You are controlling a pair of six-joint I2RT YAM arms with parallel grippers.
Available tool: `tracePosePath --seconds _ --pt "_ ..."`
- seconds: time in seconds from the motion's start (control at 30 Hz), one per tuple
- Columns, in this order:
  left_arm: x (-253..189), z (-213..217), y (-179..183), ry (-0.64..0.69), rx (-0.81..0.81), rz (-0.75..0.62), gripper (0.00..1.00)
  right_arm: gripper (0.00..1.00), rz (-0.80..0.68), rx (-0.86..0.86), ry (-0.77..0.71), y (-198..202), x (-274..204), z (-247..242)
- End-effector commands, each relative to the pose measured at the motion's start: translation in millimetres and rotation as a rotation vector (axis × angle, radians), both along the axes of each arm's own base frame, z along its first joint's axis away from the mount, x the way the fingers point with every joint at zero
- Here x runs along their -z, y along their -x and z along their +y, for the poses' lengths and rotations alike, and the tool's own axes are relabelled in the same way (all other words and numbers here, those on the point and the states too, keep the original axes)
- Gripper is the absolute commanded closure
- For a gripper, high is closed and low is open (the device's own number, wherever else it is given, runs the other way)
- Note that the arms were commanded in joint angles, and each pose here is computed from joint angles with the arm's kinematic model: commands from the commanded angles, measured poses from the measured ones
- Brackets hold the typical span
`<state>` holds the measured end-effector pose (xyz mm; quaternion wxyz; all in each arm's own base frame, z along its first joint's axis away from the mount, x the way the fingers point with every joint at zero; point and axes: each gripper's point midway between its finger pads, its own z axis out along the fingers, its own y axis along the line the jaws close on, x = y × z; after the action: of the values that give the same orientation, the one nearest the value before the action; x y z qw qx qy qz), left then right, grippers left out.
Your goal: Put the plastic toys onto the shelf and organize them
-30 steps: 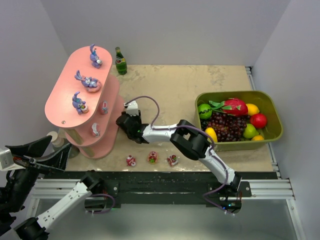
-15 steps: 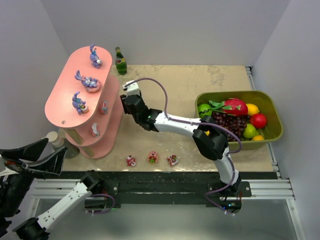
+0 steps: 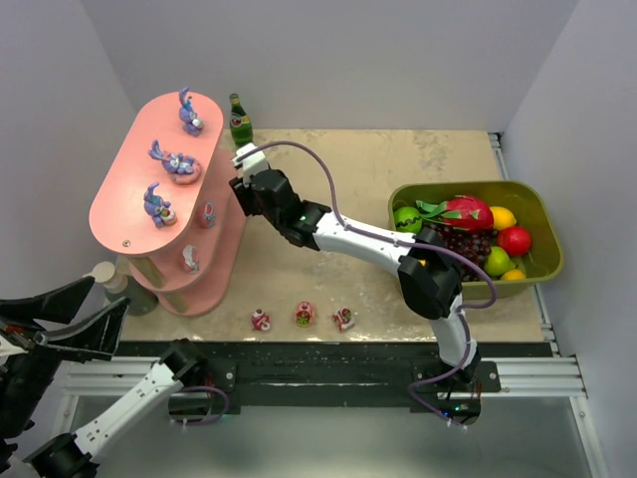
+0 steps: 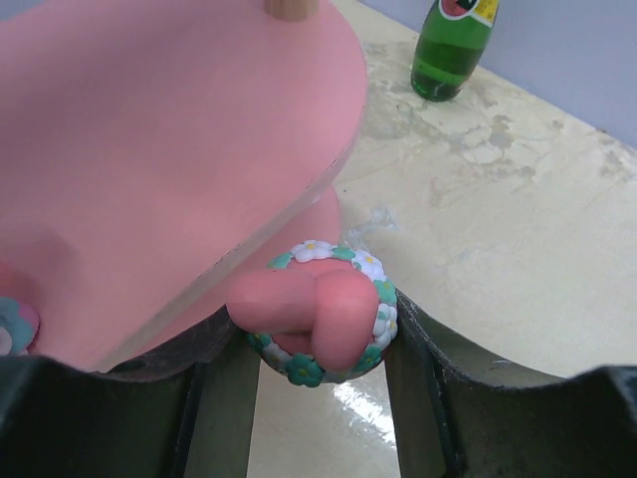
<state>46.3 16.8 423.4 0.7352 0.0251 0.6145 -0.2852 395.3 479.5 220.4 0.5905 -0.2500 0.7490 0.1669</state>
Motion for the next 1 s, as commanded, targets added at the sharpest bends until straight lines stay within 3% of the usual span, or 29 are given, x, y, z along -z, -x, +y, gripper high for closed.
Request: tracePosePath --seconds 0.0,0.3,0.97 --pt "-14.5 -2.9 -0.1 -0.004 0.007 -0.041 0.01 0.9 -0.097 -0.042 -0.082 -0.3 -72.4 -6.5" --pt "-17.7 -5.0 -3.0 -0.012 0.005 -0.045 0.0 0.89 -0.124 -0.227 -0.171 14.1 -86.8 19.4" --pt "-21.2 -6.4 0.6 -0.009 0.024 -0.057 0.0 0.85 -0.16 -0.419 -0.156 9.3 -65.7 58.0"
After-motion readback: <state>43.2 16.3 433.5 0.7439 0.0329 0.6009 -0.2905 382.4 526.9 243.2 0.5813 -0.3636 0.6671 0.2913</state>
